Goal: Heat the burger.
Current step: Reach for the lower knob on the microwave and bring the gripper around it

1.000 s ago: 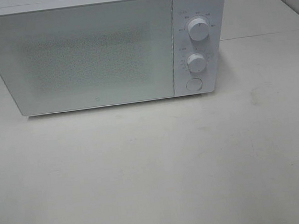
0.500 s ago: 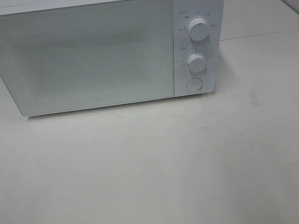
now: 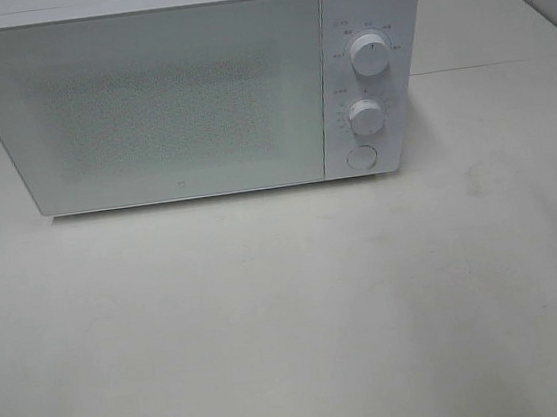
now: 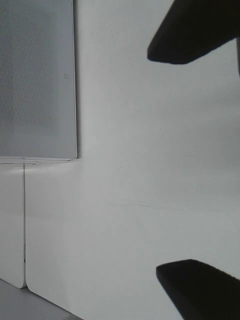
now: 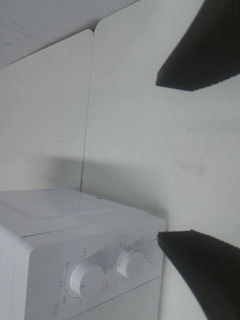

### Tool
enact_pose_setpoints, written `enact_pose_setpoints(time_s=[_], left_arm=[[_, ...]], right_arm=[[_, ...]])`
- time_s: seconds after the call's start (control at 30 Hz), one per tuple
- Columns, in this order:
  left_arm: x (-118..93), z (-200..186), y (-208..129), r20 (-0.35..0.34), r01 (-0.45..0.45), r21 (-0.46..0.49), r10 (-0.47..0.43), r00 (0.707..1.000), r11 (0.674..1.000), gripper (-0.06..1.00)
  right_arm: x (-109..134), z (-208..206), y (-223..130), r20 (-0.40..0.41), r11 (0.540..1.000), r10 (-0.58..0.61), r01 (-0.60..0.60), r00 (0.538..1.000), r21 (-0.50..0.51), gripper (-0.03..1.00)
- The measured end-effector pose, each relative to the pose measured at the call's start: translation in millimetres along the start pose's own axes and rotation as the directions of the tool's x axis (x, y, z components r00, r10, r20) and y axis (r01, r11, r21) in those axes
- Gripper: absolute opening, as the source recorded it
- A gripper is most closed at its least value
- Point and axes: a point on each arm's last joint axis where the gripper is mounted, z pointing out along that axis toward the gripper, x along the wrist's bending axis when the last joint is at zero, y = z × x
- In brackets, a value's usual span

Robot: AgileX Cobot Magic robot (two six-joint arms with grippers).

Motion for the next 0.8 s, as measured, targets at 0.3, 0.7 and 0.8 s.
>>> enact_pose_setpoints(time_s=[0.3,0.7,0.8], left_arm=[[0,0,0,0.000,0.000,0.000,0.000,1.000,1.000,0.99],[0,0,0,0.000,0.000,0.000,0.000,1.000,1.000,0.99],[0,0,0,0.000,0.000,0.000,0.000,1.000,1.000,0.99]], right_arm=[[0,22,-31,-0.001,0.994,-0.056,0.056,0.998,-0.095,0.75],[-6,41,-63,0.051,0.991,0.039,-0.033,0.998,-0.129,0.75],[-9,43,-67,0.074,0.988,0.079,-0.068,0.994,-0.137,0.75]])
